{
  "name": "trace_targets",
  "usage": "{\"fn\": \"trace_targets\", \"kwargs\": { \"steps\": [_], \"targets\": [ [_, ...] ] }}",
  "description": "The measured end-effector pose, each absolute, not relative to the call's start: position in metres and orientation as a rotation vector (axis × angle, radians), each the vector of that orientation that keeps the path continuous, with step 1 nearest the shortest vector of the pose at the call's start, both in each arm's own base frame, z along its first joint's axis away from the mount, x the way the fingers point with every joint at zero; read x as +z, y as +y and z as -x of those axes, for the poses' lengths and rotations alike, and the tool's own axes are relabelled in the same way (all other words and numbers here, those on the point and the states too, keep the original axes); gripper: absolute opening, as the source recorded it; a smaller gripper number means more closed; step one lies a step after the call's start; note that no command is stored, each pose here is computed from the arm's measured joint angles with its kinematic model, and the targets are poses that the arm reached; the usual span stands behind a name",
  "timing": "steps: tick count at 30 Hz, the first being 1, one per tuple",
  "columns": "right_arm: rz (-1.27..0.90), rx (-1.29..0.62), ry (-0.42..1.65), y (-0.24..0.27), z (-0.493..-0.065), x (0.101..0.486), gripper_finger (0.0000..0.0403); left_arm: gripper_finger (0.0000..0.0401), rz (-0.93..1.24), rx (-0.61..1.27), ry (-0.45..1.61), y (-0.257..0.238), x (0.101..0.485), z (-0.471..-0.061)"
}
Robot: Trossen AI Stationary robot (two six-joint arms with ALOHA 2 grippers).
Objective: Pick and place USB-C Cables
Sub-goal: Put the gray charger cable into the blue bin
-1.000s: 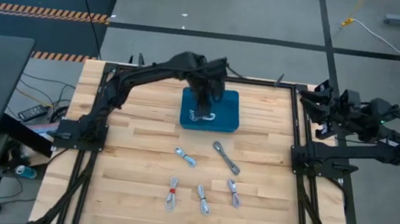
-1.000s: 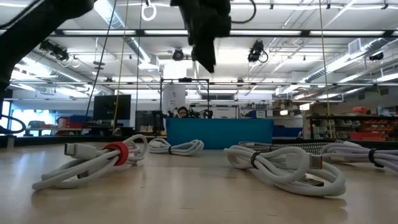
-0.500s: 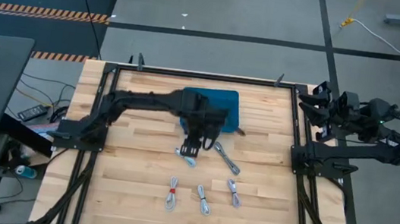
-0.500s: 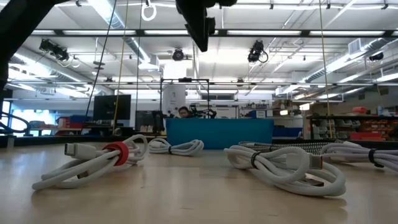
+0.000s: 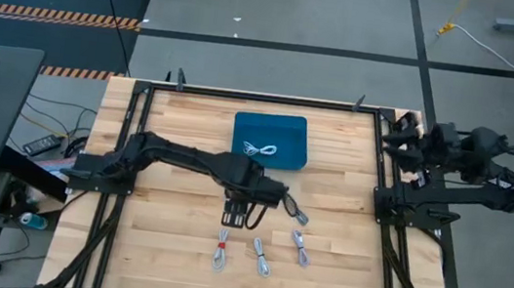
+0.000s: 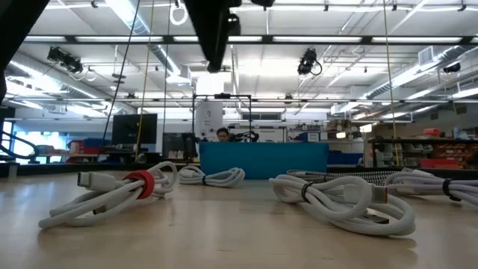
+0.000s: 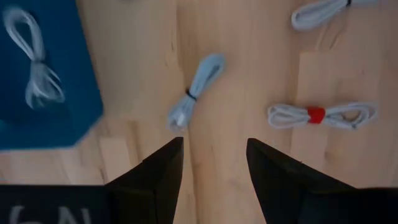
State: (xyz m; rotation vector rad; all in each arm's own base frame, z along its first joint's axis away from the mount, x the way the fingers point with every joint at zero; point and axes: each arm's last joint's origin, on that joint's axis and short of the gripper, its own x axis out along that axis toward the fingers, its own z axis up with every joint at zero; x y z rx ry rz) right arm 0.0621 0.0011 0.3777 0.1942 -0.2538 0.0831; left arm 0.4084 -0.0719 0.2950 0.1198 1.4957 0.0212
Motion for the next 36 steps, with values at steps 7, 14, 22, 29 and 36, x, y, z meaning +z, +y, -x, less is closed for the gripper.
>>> {"fn": "trace_targets", "kwargs": {
  "steps": [7,14,22,29,36],
  "targets": [
    [-0.467,0.011,0.215,0.001,-0.077,0.335,0.0126,0.0183,-0.011,0.147,1.55,-0.064,0.287,-0.404],
    [-0.639,-0.022,0.54,0.003,-0.101,0.31,0.0125,0.0183,0.018,0.182,1.531,-0.045,0.295,-0.403],
    [-0.7,-0.046,0.886,0.014,-0.143,0.28,0.0125,0.0183,0.041,0.196,1.501,-0.033,0.306,-0.399],
    [-0.677,-0.086,1.107,0.037,-0.178,0.249,0.0125,0.0183,0.076,0.218,1.403,-0.018,0.343,-0.378],
    [-0.67,-0.12,1.024,0.057,-0.21,0.235,0.0126,0.0177,0.056,0.272,1.257,-0.003,0.39,-0.342]
  ]
}}
